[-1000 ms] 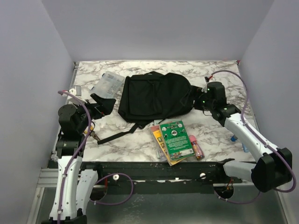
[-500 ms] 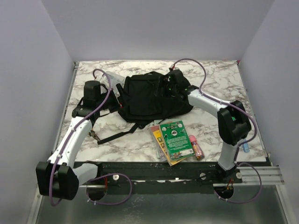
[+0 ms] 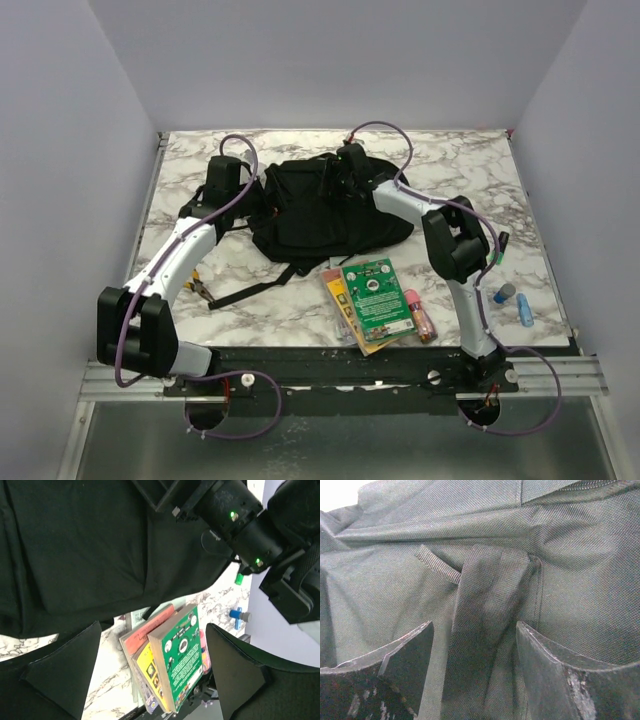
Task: Pack the student bag
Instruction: Unzip the student bag at the center of the board.
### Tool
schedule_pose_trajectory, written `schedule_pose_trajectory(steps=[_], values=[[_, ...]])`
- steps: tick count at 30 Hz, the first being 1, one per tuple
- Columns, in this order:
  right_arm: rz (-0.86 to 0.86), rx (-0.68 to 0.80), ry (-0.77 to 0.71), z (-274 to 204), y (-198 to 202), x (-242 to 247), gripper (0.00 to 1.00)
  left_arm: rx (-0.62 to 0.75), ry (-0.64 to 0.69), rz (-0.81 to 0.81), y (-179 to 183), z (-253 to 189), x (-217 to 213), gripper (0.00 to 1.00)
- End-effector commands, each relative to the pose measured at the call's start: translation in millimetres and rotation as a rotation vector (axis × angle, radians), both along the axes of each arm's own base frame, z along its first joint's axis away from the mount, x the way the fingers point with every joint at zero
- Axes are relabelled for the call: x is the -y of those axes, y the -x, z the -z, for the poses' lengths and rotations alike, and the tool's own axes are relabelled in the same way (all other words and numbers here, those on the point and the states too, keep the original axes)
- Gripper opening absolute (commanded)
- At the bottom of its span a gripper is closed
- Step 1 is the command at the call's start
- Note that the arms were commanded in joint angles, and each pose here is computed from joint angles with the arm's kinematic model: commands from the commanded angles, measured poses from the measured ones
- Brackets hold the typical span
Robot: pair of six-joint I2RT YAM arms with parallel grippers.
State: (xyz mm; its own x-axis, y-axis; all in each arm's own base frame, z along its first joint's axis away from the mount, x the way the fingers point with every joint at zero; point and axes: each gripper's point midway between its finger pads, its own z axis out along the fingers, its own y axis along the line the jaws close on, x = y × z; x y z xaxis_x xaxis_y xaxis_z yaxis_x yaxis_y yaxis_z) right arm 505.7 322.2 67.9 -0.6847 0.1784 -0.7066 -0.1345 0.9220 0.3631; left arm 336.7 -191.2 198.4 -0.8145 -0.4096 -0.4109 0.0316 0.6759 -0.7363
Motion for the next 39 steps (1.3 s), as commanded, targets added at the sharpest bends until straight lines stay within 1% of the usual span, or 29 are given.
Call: schedule_pose_trajectory(steps=[1, 4, 6, 7, 10, 12, 13, 14, 15, 19, 22, 27, 30, 34, 39], values=[[0.003, 0.031, 0.041, 6, -9, -2, 0.65, 0.009, -0.008, -0.037, -29, -3, 3, 0.86], [-0.01, 0.052, 0.044, 6, -9, -2, 0.55, -0.033, 0.001, -0.031, -45, 6, 10, 0.83], [-0.016, 0.059, 0.052, 9, -10, -2, 0.52, -0.053, 0.013, -0.036, -56, 10, 14, 0.8], [-0.016, 0.06, 0.065, 12, -11, 0, 0.52, -0.057, 0.018, -0.043, -62, 10, 16, 0.8], [-0.024, 0.051, 0.092, 20, -14, 0, 0.56, -0.06, 0.029, -0.056, -78, 11, 20, 0.79], [-0.03, 0.05, 0.118, 24, -15, 2, 0.55, -0.062, 0.033, -0.061, -87, 11, 22, 0.79], [-0.034, 0.057, 0.121, 23, -16, 2, 0.52, -0.061, 0.037, -0.058, -91, 10, 24, 0.79], [-0.038, 0.06, 0.123, 22, -16, 2, 0.45, -0.064, 0.04, -0.057, -95, 11, 25, 0.78], [-0.046, 0.061, 0.119, 20, -16, 1, 0.34, -0.062, 0.043, -0.058, -99, 10, 26, 0.78], [-0.06, 0.079, 0.106, 12, -12, 2, 0.02, -0.062, 0.034, -0.071, -116, 15, 31, 0.76], [-0.093, 0.102, 0.085, 6, -6, 2, 0.01, -0.06, 0.029, -0.07, -129, 19, 38, 0.72], [-0.097, 0.117, 0.006, -8, -1, 8, 0.01, -0.044, -0.021, -0.059, -150, 31, 48, 0.71], [-0.104, 0.113, -0.05, -13, 3, 10, 0.01, -0.039, -0.085, -0.019, -162, 45, 54, 0.68], [-0.131, 0.088, -0.147, -16, 2, 11, 0.01, -0.047, -0.157, 0.045, -176, 61, 57, 0.67], [-0.17, 0.069, -0.241, -19, 3, 9, 0.01, -0.021, -0.18, 0.132, -184, 67, 64, 0.66]])
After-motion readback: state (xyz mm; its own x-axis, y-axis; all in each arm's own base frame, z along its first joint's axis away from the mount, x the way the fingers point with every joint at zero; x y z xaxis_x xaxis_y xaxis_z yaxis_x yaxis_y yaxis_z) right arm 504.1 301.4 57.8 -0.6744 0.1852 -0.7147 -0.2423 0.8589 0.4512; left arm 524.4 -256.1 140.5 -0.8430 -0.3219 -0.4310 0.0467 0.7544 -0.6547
